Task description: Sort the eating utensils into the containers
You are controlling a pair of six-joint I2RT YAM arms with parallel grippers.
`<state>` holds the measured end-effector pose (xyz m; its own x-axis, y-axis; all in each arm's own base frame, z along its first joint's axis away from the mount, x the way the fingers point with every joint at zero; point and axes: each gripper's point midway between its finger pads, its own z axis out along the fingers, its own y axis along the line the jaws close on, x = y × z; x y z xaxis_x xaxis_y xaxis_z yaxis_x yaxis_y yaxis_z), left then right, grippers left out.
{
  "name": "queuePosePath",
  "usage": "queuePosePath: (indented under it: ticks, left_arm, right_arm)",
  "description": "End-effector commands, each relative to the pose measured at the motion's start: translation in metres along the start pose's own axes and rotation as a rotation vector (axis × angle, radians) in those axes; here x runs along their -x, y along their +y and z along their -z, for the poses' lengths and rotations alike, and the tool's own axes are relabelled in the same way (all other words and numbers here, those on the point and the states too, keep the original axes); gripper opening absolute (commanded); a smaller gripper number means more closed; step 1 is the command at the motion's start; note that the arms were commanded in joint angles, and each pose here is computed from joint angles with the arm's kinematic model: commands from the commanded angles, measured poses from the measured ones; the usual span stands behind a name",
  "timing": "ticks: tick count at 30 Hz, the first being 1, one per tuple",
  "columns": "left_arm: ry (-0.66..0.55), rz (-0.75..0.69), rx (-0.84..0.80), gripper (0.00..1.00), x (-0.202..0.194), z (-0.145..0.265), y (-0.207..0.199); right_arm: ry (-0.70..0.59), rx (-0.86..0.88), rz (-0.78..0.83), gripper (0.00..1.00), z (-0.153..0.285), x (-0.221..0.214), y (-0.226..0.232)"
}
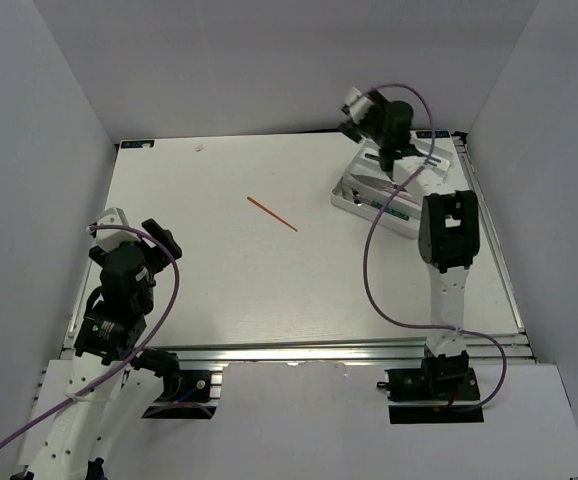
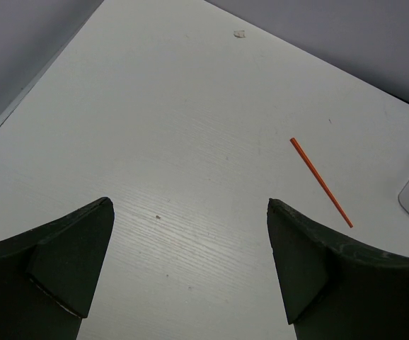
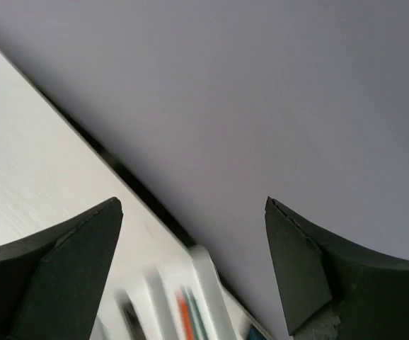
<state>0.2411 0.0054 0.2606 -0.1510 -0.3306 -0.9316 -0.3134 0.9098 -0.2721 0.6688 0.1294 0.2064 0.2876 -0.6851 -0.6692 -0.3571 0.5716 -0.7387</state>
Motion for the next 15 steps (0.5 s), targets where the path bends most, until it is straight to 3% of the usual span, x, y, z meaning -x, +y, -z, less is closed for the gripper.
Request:
queuePosePath:
  ticks: [1,2,4,6,11,15]
  left_arm:
    - [-0.002,0.004,0.001,0.98,-0.001,0.001,0.001]
    - [-0.004,0.006,0.004,0.98,-0.001,0.001,0.001]
    - [0.002,0.002,0.008,0.98,-0.002,0.001,0.002]
    - [0.003,0.002,0.019,0.98,-0.002,0.0,0.003]
    - [0.01,-0.003,0.022,0.98,-0.004,-0.002,0.003]
    - [0.022,-0.01,0.018,0.98,-0.007,-0.004,0.001]
  right_arm:
    - [-0.167,0.162,-0.45,0.85,-0.02,0.14,0.033]
    - [-0.182,0.25,-0.533,0.81,-0.021,0.177,0.045]
    - [-0.171,0.39,-0.74,0.77,-0.023,0.196,0.095]
    - [-0.162,0.491,-0.802,0.81,-0.017,0.219,0.147]
    - [-0.066,0.635,-0.8,0.79,-0.004,0.243,0.247]
    - [0.124,0.688,-0.767,0.79,-0.01,0.204,0.314]
